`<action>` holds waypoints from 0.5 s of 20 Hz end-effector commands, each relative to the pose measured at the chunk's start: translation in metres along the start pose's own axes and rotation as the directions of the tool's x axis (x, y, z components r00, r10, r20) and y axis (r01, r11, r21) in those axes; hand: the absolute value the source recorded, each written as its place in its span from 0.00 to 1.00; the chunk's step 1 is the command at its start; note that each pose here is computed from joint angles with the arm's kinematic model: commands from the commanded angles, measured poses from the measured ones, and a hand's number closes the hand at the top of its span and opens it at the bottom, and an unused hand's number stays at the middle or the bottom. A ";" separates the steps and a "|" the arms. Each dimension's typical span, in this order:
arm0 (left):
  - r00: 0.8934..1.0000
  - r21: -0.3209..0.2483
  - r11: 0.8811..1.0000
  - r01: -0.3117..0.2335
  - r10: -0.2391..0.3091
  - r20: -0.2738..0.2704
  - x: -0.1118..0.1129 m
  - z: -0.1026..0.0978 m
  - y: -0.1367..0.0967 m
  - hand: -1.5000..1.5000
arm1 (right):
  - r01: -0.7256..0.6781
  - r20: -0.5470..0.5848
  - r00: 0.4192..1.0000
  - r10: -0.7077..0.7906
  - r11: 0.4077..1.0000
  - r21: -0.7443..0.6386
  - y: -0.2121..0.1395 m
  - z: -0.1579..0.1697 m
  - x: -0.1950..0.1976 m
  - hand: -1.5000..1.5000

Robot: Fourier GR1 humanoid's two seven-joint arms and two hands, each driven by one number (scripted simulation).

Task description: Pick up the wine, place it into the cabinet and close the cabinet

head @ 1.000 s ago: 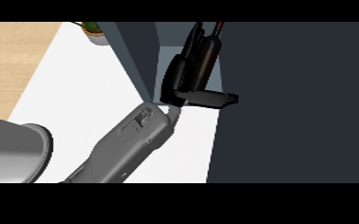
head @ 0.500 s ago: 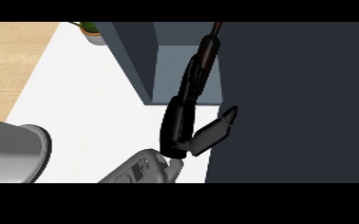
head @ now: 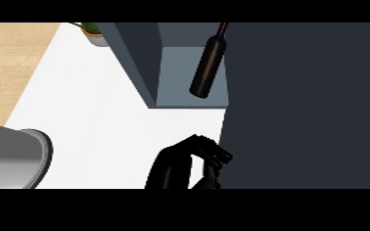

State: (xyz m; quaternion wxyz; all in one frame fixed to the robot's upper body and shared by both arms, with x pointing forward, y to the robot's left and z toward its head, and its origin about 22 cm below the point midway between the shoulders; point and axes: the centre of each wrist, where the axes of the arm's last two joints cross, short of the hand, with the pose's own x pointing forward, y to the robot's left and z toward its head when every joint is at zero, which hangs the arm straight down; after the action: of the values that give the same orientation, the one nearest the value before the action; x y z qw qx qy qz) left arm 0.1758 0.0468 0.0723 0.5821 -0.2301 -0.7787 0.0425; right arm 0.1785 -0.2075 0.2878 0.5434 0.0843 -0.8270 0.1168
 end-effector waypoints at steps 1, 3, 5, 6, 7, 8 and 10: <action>0.999 -0.055 0.998 -0.013 0.011 -0.038 0.020 0.037 0.026 1.00 | 0.004 0.010 1.000 -0.004 1.000 0.021 0.006 0.014 -0.006 0.00; 0.999 -0.070 0.997 -0.040 0.040 -0.005 0.035 0.039 0.024 1.00 | 0.044 -0.001 0.999 -0.044 0.994 0.096 0.020 0.012 0.011 0.00; 1.000 -0.066 0.998 -0.023 0.022 -0.006 0.034 0.043 0.052 1.00 | 0.015 -0.020 1.000 -0.011 0.978 0.207 0.026 0.012 -0.001 1.00; 1.000 -0.085 0.996 -0.001 -0.001 -0.012 0.043 0.044 0.053 1.00 | -0.025 0.007 1.000 0.024 0.968 0.248 0.024 0.016 0.004 1.00; 1.000 -0.089 0.996 -0.026 0.024 -0.016 0.040 0.057 0.053 1.00 | -0.066 0.043 0.997 0.057 0.961 0.269 0.026 0.008 0.008 1.00; 0.999 -0.107 0.994 -0.027 0.023 -0.034 0.042 0.068 0.063 1.00 | -0.061 0.059 0.997 0.046 0.961 0.269 0.029 0.009 0.011 1.00; 0.999 -0.115 0.993 -0.033 0.031 -0.021 0.062 0.063 0.073 1.00 | 0.063 0.020 0.997 -0.073 0.948 0.311 0.037 0.022 0.001 1.00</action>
State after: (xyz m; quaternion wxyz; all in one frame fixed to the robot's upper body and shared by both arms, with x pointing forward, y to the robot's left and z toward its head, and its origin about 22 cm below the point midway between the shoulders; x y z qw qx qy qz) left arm 0.1374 0.1269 0.0739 0.5750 -0.2591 -0.7760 0.0133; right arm 0.1749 -0.1858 0.2838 0.5371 0.1146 -0.8151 0.1845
